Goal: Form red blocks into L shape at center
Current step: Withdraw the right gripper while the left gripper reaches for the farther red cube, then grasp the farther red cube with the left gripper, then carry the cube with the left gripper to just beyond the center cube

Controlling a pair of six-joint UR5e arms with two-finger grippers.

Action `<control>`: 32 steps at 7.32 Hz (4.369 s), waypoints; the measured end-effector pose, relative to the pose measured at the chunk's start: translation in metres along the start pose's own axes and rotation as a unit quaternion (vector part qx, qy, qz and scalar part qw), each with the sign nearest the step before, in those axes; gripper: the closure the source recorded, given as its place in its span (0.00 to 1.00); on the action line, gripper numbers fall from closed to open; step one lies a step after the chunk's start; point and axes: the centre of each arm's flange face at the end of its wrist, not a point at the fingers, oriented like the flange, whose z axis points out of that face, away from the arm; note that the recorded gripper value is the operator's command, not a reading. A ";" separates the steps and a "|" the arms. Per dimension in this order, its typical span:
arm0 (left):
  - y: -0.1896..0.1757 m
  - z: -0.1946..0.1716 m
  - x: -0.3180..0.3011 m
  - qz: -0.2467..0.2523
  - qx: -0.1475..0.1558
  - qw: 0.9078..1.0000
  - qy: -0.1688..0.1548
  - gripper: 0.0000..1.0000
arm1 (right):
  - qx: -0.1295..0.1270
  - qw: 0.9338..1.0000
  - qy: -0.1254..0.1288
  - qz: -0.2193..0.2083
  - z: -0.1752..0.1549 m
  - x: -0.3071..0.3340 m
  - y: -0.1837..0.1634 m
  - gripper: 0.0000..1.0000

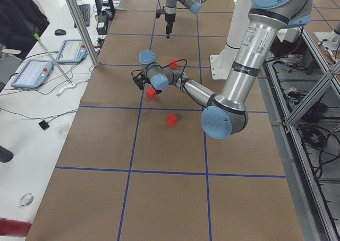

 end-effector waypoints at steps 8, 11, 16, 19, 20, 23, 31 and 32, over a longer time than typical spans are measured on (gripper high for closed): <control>-0.003 0.043 0.034 -0.031 0.016 0.999 -0.041 0.14 | 0.002 1.000 0.000 0.002 -0.002 0.003 0.001 0.00; -0.010 0.052 0.032 -0.037 0.020 0.998 -0.050 0.95 | 0.002 1.000 0.000 0.003 -0.002 0.003 0.001 0.00; 0.017 0.033 0.083 0.008 0.018 0.999 -0.026 1.00 | 0.008 1.000 -0.006 0.006 -0.014 0.008 -0.005 0.00; 0.085 0.021 0.153 0.237 0.000 0.970 -0.050 1.00 | 0.021 1.000 0.006 -0.010 -0.028 0.052 -0.021 0.00; 0.120 0.031 0.170 0.299 0.006 0.952 -0.059 1.00 | 0.024 1.000 0.011 -0.017 -0.030 0.063 -0.025 0.00; 0.198 0.063 0.229 0.377 0.024 0.921 -0.089 1.00 | 0.026 0.999 0.018 -0.020 -0.029 0.077 -0.029 0.00; 0.234 0.099 0.236 0.388 0.031 0.914 -0.113 1.00 | 0.026 0.999 0.020 -0.023 -0.026 0.081 -0.028 0.00; 0.234 0.100 0.235 0.387 0.030 0.915 -0.114 1.00 | 0.026 0.999 0.019 -0.023 -0.026 0.081 -0.028 0.00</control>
